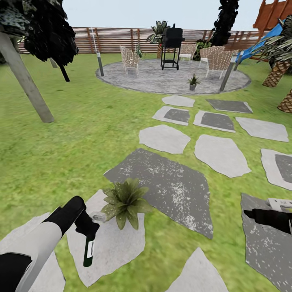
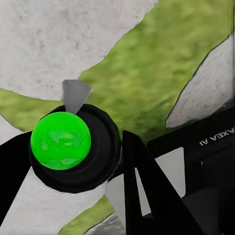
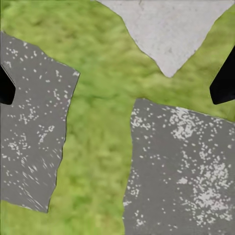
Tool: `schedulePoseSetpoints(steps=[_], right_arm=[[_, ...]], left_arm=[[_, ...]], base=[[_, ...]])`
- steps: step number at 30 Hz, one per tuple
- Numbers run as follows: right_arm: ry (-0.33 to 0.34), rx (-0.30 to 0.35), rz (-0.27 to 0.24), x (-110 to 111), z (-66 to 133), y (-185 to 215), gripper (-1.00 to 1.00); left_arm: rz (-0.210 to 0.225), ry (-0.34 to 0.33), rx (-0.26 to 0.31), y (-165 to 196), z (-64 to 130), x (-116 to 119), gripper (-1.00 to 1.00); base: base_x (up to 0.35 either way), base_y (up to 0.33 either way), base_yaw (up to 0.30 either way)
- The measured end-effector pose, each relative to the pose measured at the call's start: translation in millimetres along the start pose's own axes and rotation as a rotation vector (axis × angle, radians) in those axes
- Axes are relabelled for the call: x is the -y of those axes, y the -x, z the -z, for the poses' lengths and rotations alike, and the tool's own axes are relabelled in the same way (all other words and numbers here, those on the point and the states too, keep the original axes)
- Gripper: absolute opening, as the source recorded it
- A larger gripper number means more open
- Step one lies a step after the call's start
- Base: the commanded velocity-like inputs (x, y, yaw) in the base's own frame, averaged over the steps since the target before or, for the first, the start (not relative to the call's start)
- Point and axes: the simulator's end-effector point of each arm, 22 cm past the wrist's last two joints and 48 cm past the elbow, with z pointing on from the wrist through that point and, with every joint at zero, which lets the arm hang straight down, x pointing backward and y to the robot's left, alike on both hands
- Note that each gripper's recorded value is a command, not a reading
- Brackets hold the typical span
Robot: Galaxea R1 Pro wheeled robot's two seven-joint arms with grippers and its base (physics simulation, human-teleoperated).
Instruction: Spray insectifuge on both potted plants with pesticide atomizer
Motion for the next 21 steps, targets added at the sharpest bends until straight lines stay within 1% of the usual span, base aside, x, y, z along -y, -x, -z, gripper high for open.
schedulePoseSetpoints(steps=[3, 6, 9, 15, 21], right_arm=[[0.0, 0.0, 0.0, 0.2, -0.1, -0.2, 1.0], [-0.001, -0.001, -0.001, 0.5, -0.1, -0.3, 1.0], [-0.001, -0.001, -0.001, 0.5, -0.4, -0.4, 1.0], [-0.001, -0.004, 0.0, 0.3, -1.8, -1.4, 1.0], [-0.002, -0.007, 0.001, 0.1, -2.9, -2.4, 1.0]], left_arm=[[-0.001, -0.001, 0.0, 0.2, -0.4, 0.7, -1.0], [-0.002, -0.002, 0.0, 0.3, -0.7, 1.3, -1.0], [-0.003, -0.002, -0.002, 0.4, -1.2, 1.8, -1.0], [-0.014, -0.014, -0.009, 1.0, -7.1, 11.6, -1.0], [-0.015, -0.015, -0.012, 0.5, -9.1, 12.5, -1.0]], base=[[0.223, -0.266, 0.115], [0.229, -0.277, 0.03], [0.131, -0.28, 0.091], [-0.059, -0.295, 0.208], [-0.087, -0.286, 0.232]])
